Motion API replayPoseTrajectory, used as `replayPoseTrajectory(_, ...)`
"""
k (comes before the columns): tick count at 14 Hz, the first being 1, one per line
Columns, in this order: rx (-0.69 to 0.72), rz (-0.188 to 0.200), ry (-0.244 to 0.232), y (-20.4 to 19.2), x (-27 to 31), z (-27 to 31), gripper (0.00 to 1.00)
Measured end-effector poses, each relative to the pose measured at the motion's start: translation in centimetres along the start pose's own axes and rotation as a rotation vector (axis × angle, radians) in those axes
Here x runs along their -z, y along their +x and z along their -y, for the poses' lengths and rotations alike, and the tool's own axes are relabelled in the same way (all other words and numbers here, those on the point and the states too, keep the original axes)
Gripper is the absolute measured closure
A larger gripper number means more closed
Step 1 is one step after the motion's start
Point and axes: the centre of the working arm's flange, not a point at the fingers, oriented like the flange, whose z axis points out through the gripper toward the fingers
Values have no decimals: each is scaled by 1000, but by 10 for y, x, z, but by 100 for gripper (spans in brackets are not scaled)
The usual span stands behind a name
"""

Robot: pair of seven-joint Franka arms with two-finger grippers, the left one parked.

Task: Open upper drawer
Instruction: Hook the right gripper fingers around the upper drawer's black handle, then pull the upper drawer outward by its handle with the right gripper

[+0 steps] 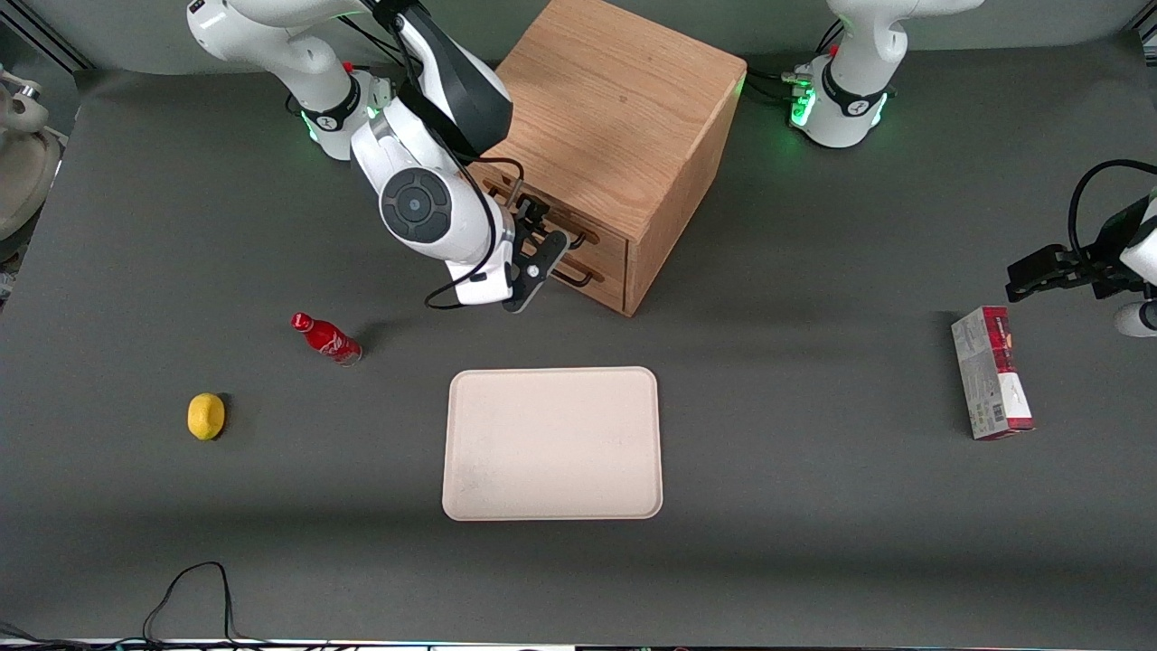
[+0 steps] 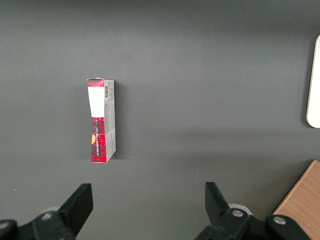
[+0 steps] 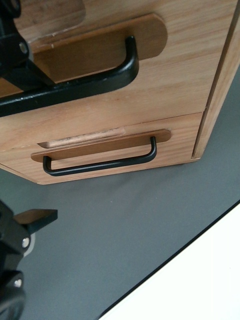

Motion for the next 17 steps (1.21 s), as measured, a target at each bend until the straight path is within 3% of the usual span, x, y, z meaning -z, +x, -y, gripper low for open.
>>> replayPoseTrajectory(8, -6, -41, -18, 4, -13, -18, 0)
replayPoseTrajectory(17, 3, -62, -21, 0, -8, -47, 0)
